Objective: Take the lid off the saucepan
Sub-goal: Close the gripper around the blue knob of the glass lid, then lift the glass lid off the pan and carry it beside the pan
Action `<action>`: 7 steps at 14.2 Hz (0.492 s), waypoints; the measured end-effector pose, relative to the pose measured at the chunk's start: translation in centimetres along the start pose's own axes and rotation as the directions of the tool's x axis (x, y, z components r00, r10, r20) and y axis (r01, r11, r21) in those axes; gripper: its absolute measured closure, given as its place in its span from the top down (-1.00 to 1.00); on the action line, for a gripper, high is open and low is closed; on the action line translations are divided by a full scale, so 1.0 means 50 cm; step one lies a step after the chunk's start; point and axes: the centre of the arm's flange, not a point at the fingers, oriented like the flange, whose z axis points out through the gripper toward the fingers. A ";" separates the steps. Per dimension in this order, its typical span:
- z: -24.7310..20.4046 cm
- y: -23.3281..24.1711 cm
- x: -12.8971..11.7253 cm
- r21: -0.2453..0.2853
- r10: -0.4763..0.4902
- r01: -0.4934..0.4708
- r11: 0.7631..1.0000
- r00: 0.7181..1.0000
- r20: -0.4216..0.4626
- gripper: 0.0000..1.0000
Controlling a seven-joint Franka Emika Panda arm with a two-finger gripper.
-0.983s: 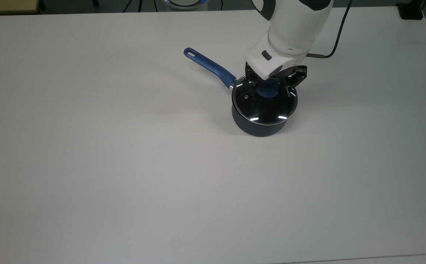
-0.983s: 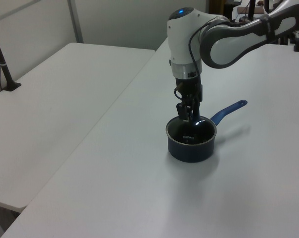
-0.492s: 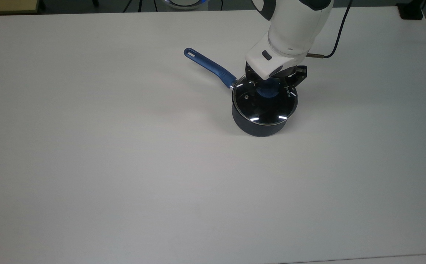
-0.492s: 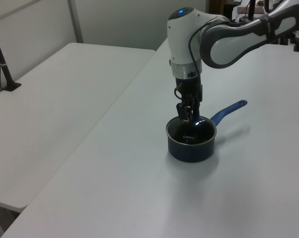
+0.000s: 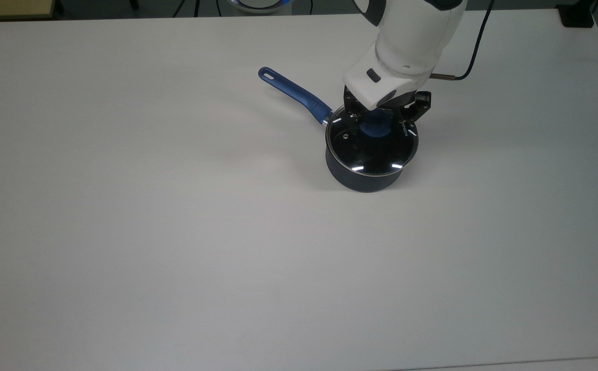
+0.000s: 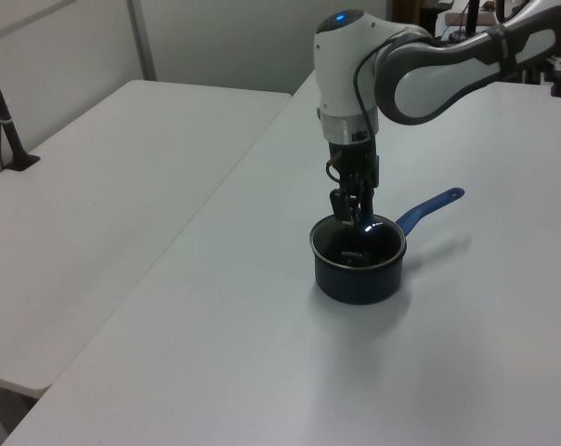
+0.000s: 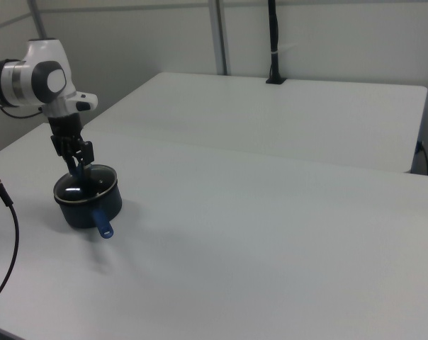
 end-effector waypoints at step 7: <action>-0.071 0.012 -0.013 -0.008 0.003 -0.003 1.000 1.000 0.016 0.22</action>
